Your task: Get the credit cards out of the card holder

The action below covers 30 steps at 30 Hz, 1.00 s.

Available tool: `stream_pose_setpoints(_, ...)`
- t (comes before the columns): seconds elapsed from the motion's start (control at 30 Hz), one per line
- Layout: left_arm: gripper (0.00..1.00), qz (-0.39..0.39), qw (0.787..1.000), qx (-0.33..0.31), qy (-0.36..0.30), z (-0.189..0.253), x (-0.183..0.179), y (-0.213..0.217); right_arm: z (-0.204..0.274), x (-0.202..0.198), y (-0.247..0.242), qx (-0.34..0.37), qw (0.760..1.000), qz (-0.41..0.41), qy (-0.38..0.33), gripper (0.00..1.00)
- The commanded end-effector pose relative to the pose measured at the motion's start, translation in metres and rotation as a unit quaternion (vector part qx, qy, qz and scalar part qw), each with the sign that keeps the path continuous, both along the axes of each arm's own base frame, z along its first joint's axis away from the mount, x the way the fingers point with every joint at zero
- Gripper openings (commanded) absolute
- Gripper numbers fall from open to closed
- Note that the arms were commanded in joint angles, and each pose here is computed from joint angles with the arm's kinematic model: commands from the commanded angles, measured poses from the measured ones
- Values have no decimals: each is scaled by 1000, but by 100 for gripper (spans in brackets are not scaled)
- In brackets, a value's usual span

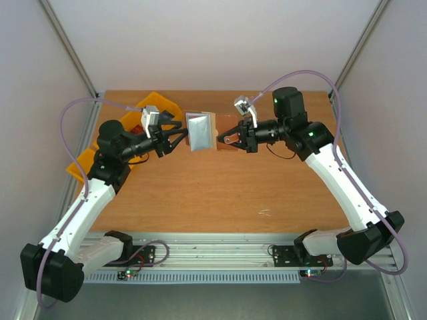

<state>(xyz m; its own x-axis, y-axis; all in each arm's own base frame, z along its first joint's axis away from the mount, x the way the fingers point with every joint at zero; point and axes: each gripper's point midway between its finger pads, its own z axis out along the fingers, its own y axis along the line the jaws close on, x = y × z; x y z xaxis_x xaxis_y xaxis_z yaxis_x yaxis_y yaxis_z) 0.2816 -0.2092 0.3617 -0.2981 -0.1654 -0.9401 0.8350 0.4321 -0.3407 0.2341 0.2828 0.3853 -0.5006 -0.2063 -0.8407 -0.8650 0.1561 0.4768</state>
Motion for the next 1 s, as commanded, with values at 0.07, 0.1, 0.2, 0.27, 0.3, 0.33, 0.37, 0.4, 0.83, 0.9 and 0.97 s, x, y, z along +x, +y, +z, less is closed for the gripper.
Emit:
stream_pose_setpoints(0.07, 49, -43, 998, -7, -37, 12, -19, -3, 33, -21, -5, 32, 998, 35, -45, 1)
stream_pose_setpoints(0.1, 49, -47, 998, -7, -38, 13, -20, -4, 34, -21, -5, 32, 998, 36, -45, 1)
stream_pose_setpoints(0.2, 49, -59, 997, -3, -49, 14, -24, -10, 35, -20, -4, 36, 998, 38, -39, 1)
stream_pose_setpoints(0.27, 47, -69, 996, -1, -54, 13, -27, -16, 35, -19, -2, 41, 998, 45, -33, 1)
stream_pose_setpoints(0.3, 46, -74, 996, -2, -53, 13, -28, -19, 36, -19, -1, 44, 997, 48, -30, 1)
stream_pose_setpoints(0.33, 46, -77, 996, -4, -52, 14, -29, -21, 36, -19, -1, 45, 997, 48, -30, 1)
stream_pose_setpoints(0.37, 45, -78, 996, -6, -49, 14, -30, -22, 36, -19, 0, 45, 997, 49, -30, 1)
stream_pose_setpoints(0.4, 46, -81, 995, -7, -50, 15, -31, -25, 36, -19, 0, 46, 997, 49, -32, 1)
stream_pose_setpoints(0.83, 51, -123, 990, -18, -68, 27, -51, -45, 10, 11, 10, 19, 1000, -3, -18, 1)
stream_pose_setpoints(0.9, 44, -119, 990, -18, -67, 27, -49, -45, 8, 9, 13, 18, 1000, 1, -20, 1)
stream_pose_setpoints(0.97, 34, -112, 992, -19, -63, 27, -45, -46, 5, 8, 15, 17, 1000, 6, -17, 1)
